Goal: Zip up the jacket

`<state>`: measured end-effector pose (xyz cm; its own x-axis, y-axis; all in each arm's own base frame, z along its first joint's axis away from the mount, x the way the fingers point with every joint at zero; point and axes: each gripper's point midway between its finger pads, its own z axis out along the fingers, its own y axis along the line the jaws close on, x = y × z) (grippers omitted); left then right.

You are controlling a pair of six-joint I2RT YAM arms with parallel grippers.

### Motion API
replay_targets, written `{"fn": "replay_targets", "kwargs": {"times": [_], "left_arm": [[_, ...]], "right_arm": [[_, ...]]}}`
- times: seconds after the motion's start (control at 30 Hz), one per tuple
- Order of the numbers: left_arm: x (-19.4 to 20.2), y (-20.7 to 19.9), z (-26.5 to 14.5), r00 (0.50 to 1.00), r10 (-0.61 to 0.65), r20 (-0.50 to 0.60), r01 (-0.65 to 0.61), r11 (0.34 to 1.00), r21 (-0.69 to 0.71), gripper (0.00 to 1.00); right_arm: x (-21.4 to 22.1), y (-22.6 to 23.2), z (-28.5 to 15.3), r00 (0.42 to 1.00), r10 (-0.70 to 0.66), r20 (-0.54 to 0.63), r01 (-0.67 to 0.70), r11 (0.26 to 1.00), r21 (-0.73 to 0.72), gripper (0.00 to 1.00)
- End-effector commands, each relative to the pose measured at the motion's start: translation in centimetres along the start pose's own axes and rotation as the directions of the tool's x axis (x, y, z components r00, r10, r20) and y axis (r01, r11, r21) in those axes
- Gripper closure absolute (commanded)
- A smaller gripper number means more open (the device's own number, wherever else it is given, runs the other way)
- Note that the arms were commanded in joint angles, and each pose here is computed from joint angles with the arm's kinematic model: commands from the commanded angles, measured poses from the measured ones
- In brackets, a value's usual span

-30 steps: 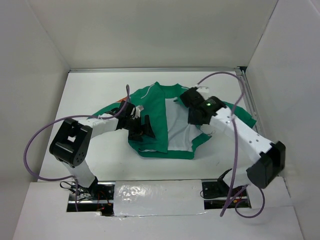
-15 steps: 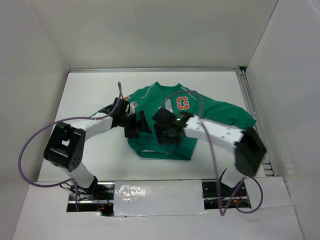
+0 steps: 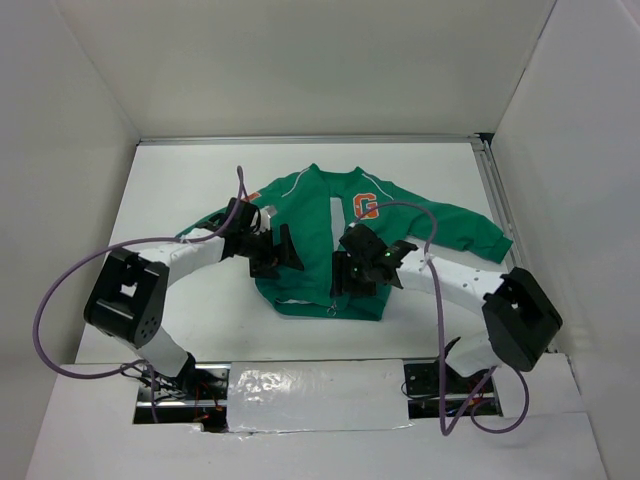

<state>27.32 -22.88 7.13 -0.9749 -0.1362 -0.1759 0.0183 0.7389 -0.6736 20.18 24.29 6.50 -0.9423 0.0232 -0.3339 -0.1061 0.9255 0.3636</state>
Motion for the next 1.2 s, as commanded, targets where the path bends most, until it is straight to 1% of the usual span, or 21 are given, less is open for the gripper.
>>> {"fn": "replay_targets", "kwargs": {"times": [0.0, 0.23, 0.37, 0.47, 0.6, 0.83, 0.9, 0.97, 1.03, 1.17], "left_arm": [[0.2, -1.2, -0.8, 0.998, 0.058, 0.018, -0.059, 0.997, 0.047, 0.01], [0.1, -1.2, -0.8, 0.998, 0.065, 0.020, -0.065, 0.997, 0.040, 0.01], [0.0, -1.2, -0.9, 0.997, 0.070, 0.025, -0.071, 0.997, 0.041, 0.01], [0.0, -1.2, -0.8, 0.997, 0.075, 0.026, -0.076, 0.996, 0.036, 0.01], [-0.1, -1.2, -0.7, 0.997, 0.072, 0.022, -0.073, 0.997, 0.034, 0.01], [-0.2, -1.2, -0.6, 0.997, 0.080, 0.023, -0.080, 0.996, 0.036, 0.01], [-0.2, -1.2, -0.7, 0.996, 0.082, 0.028, -0.083, 0.996, 0.032, 0.01], [-0.2, -1.3, -0.8, 0.996, 0.085, 0.030, -0.086, 0.996, 0.038, 0.01], [-0.2, -1.4, -0.8, 0.995, 0.091, 0.028, -0.092, 0.995, 0.040, 0.02], [-0.3, -1.3, -0.8, 0.995, 0.095, 0.031, -0.096, 0.995, 0.038, 0.03]], "right_arm": [[-1.7, 0.9, 1.3, 0.998, 0.049, 0.045, -0.046, 0.997, -0.061, 0.37], [-1.0, -0.8, 2.7, 0.996, 0.086, 0.023, -0.085, 0.996, -0.021, 0.39], [0.1, -1.2, 2.5, 0.996, 0.089, 0.007, -0.089, 0.996, -0.032, 0.39], [0.5, -1.4, 1.9, 0.995, 0.096, 0.017, -0.095, 0.995, -0.041, 0.39], [0.5, -0.9, 0.8, 0.996, 0.084, 0.043, -0.080, 0.992, -0.093, 0.38], [0.9, -1.2, 1.6, 0.997, 0.075, 0.024, -0.073, 0.993, -0.095, 0.38], [0.7, -1.8, 1.9, 0.996, 0.089, 0.028, -0.086, 0.993, -0.084, 0.41], [0.6, -1.7, 2.1, 0.995, 0.094, 0.027, -0.091, 0.991, -0.094, 0.48], [0.3, -1.8, 2.1, 0.995, 0.100, 0.030, -0.096, 0.990, -0.105, 0.49], [0.6, -2.9, 2.4, 0.993, 0.112, 0.024, -0.110, 0.991, -0.076, 0.49]]}}
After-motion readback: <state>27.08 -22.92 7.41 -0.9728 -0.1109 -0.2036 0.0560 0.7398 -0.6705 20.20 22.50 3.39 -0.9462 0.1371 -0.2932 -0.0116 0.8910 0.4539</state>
